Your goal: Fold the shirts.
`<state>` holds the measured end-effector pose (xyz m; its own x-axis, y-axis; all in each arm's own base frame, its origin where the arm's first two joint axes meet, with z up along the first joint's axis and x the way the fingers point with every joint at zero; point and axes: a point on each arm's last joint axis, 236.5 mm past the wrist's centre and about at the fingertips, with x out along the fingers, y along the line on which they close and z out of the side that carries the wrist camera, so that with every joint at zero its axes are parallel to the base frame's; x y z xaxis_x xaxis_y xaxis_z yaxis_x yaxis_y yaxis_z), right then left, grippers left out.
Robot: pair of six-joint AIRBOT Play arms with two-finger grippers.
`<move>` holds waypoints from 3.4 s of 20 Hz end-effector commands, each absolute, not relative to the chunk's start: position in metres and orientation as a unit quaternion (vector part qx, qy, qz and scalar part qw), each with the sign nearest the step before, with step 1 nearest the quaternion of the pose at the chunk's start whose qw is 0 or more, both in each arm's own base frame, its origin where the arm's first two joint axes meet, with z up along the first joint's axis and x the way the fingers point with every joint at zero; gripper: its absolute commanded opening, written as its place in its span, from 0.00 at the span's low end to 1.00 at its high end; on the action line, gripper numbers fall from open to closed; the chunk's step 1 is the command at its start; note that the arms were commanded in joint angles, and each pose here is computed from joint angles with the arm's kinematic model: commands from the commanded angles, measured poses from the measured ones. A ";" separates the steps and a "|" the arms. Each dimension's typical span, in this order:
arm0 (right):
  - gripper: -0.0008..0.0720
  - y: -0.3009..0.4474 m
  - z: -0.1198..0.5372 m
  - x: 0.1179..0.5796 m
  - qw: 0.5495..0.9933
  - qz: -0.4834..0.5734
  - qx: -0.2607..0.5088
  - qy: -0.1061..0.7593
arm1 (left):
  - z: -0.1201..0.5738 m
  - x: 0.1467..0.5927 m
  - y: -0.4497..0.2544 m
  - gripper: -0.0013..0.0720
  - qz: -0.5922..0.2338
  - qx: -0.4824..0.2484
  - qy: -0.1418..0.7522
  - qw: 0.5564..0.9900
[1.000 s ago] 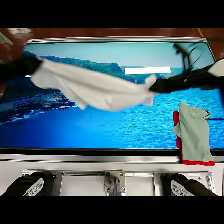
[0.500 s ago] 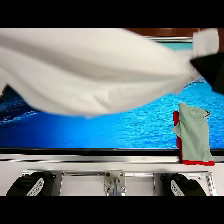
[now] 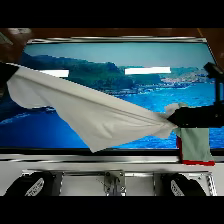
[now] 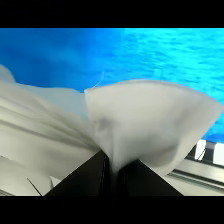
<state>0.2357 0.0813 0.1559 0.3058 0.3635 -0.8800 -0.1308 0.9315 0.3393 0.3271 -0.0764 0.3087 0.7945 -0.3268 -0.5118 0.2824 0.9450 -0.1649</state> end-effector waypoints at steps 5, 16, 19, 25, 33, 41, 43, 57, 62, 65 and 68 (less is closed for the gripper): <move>0.11 0.083 0.008 0.357 0.818 0.096 0.216 0.524 | 0.130 0.430 -0.095 0.07 -0.168 -0.132 0.460 0.861; 0.15 0.074 -0.086 0.430 0.808 0.020 0.322 0.492 | -0.023 0.508 -0.149 0.15 -0.158 -0.332 0.518 0.772; 0.84 0.074 -0.058 0.432 0.821 0.056 0.298 0.483 | -0.011 0.491 -0.142 0.81 -0.179 -0.332 0.547 0.747; 0.84 -0.023 0.026 0.391 0.848 0.044 0.148 0.506 | 0.046 0.422 -0.062 0.41 -0.188 -0.326 0.619 0.689; 0.88 -0.071 -0.021 0.346 0.767 0.022 0.254 0.589 | -0.037 0.301 -0.110 0.98 -0.156 -0.350 0.681 0.624; 0.88 -0.009 -0.060 0.393 0.742 0.086 0.333 0.575 | -0.099 0.290 -0.213 0.98 -0.149 -0.377 0.656 0.636; 0.88 0.002 -0.068 0.395 0.739 0.092 0.324 0.583 | -0.107 0.294 -0.227 0.97 -0.141 -0.393 0.652 0.633; 0.88 0.054 -0.093 0.389 0.726 0.143 0.263 0.619 | -0.114 0.322 -0.239 0.07 -0.124 -0.427 0.616 0.651; 0.88 0.046 -0.100 0.386 0.725 0.125 0.251 0.629 | -0.084 0.340 -0.228 0.07 -0.147 -0.422 0.576 0.684; 0.88 0.036 -0.101 0.376 0.716 0.123 0.236 0.645 | -0.070 0.350 -0.216 0.07 -0.145 -0.433 0.556 0.694; 0.88 0.022 -0.098 0.372 0.704 0.104 0.273 0.648 | -0.068 0.352 -0.214 0.07 -0.145 -0.435 0.553 0.696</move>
